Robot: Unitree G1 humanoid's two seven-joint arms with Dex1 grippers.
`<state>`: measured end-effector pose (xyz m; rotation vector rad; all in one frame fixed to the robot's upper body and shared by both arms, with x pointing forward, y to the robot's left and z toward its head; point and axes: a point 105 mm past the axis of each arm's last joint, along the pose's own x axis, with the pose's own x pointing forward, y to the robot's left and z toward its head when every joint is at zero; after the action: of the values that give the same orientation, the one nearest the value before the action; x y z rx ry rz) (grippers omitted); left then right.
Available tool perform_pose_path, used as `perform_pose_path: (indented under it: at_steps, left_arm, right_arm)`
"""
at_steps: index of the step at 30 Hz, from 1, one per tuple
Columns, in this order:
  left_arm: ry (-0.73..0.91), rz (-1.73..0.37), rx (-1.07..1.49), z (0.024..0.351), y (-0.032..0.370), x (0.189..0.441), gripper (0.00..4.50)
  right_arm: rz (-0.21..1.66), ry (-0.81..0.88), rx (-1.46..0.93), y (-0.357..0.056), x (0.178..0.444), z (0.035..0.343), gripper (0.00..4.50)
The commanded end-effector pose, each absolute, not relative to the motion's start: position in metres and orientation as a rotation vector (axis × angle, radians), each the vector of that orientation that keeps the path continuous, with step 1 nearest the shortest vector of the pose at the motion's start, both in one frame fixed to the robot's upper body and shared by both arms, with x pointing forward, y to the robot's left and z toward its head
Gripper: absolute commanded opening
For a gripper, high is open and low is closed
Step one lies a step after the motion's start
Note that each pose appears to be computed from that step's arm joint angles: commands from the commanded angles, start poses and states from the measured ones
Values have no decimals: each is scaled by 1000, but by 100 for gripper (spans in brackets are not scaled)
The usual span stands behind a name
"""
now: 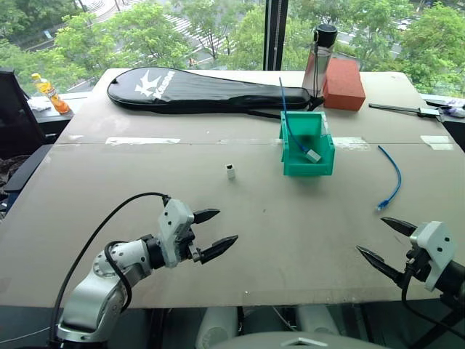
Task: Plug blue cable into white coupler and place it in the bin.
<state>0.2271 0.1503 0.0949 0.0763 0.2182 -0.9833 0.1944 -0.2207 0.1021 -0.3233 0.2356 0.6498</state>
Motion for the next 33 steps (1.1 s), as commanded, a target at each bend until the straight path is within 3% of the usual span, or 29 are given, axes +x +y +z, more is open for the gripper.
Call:
perform_pose_path:
  at_steps: [1, 7, 13, 17, 26, 29, 33]
  left_arm:
    - [171, -1016, 76, 111, 143, 227, 450]
    - [74, -1069, 46, 133, 128, 233, 450]
    - [20, -1301, 95, 139, 113, 213, 450]
    - [-13, -1381, 140, 142, 109, 208, 450]
    - [-44, -1423, 182, 146, 104, 202, 450]
    - [-46, -1415, 181, 145, 104, 202, 450]
    - [-46, -1401, 178, 144, 103, 202, 450]
  right_arm:
    - [652, 200, -344, -222, 198, 111, 442]
    - [702, 217, -431, -229, 214, 129, 442]
    - [863, 382, -663, -248, 227, 139, 442]
    - [920, 539, -910, -275, 250, 142, 442]
    - [1100, 647, -1182, -290, 299, 135, 442]
    - [1122, 641, -1241, -291, 310, 133, 311]
    - [1159, 645, -1294, -292, 317, 130, 311]
